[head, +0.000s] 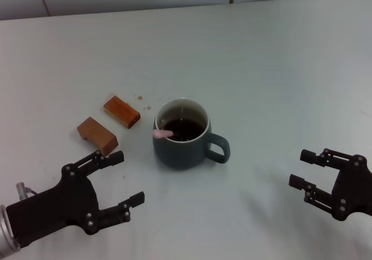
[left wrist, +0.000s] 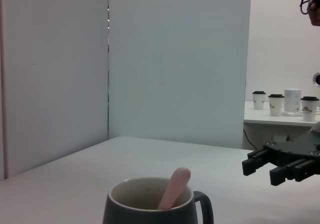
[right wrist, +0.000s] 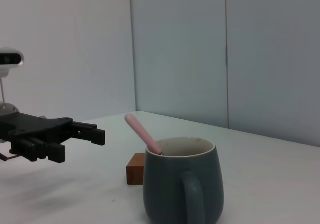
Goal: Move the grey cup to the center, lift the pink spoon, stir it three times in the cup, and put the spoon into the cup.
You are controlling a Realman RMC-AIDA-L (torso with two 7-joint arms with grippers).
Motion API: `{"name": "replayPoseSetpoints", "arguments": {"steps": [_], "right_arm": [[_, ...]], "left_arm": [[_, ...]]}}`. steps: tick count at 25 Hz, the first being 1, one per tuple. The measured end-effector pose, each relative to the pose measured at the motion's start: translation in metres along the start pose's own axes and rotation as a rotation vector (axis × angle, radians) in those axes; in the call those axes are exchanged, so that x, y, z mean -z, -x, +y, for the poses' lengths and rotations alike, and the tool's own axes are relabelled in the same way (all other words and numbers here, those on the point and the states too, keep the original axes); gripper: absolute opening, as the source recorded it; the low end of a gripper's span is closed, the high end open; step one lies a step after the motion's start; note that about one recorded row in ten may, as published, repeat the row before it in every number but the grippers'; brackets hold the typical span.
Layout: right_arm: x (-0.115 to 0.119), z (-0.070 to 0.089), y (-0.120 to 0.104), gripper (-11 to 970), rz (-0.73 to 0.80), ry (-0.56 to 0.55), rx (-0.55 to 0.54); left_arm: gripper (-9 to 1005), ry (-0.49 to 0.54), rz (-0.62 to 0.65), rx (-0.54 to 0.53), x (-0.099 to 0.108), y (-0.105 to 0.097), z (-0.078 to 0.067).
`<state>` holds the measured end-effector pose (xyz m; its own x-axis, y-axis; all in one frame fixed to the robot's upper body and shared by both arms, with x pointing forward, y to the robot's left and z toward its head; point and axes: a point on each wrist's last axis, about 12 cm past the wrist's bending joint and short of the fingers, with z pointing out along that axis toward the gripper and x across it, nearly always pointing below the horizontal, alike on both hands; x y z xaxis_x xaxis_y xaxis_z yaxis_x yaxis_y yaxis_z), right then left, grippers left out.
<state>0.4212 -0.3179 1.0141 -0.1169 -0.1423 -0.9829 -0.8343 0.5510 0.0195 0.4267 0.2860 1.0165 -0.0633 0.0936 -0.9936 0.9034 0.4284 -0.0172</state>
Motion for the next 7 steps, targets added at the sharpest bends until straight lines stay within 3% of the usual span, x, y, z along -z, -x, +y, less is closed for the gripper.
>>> {"name": "replayPoseSetpoints", "arguments": {"steps": [7], "right_arm": [[0.0003,0.0003,-0.0001,535,0.000,0.001,-0.001]], "left_arm": [[832,0.000,0.000,0.002,-0.0003,-0.0005,-0.0010]]}}
